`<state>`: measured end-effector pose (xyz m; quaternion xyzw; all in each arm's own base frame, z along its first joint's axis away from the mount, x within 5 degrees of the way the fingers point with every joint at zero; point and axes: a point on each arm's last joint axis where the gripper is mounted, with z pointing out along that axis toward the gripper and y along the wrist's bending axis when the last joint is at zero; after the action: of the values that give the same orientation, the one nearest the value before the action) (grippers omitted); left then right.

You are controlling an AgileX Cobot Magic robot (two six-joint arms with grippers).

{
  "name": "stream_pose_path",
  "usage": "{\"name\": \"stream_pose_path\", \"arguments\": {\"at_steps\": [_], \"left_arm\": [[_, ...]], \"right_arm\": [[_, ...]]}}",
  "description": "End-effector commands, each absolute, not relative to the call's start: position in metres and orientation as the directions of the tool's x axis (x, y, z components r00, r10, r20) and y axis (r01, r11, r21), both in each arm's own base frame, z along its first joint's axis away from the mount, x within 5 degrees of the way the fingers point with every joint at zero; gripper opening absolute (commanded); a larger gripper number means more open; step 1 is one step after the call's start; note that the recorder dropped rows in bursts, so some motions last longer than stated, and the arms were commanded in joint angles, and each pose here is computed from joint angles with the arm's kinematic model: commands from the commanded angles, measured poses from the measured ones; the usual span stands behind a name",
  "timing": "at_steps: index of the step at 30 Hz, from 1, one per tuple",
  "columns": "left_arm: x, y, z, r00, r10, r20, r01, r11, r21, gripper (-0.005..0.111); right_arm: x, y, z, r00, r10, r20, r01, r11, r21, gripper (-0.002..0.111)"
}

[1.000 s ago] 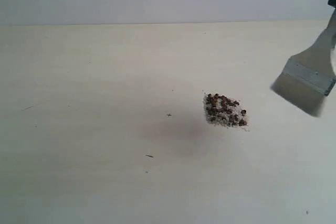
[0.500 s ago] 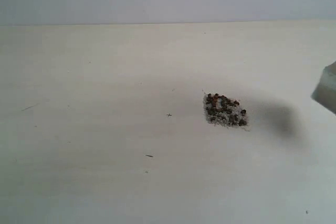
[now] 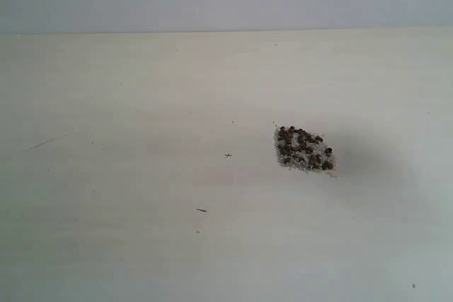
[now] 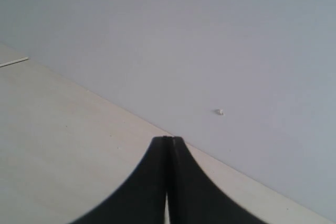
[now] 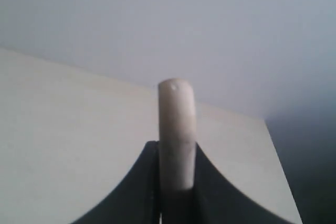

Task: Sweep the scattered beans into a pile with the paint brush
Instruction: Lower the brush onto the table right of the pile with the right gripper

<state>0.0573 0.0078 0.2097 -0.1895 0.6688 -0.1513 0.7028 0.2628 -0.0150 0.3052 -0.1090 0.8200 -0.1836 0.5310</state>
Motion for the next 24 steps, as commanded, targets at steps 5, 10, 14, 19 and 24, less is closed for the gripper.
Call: {"name": "stream_pose_path", "arguments": {"at_steps": [5, 10, 14, 19, 24], "left_arm": [[0.057, 0.008, 0.209, 0.064, -0.458, -0.886, -0.039, 0.886, -0.461, 0.000], [0.057, 0.008, 0.209, 0.064, -0.458, -0.886, -0.039, 0.886, -0.461, 0.000], [0.057, 0.008, 0.209, 0.064, -0.458, -0.886, -0.039, 0.886, -0.461, 0.000], [0.057, 0.008, 0.209, 0.064, -0.458, -0.886, -0.039, 0.886, -0.461, 0.000], [0.057, 0.008, 0.209, 0.064, -0.458, -0.886, -0.039, 0.886, -0.461, 0.000]], "right_arm": [[0.289, -0.015, 0.271, -0.774, -0.265, -0.575, -0.090, 0.945, -0.314, 0.000], [0.309, 0.018, 0.241, -0.868, -0.311, -0.387, -0.349, 0.937, 0.031, 0.000], [0.327, 0.029, 0.220, -0.888, -0.163, -0.431, -0.283, 0.931, 0.230, 0.000], [0.341, 0.038, 0.193, -0.909, -0.105, -0.402, -0.267, 0.890, 0.370, 0.000], [0.357, 0.045, 0.193, -0.918, -0.115, -0.380, -0.294, 0.841, 0.455, 0.000]]}}
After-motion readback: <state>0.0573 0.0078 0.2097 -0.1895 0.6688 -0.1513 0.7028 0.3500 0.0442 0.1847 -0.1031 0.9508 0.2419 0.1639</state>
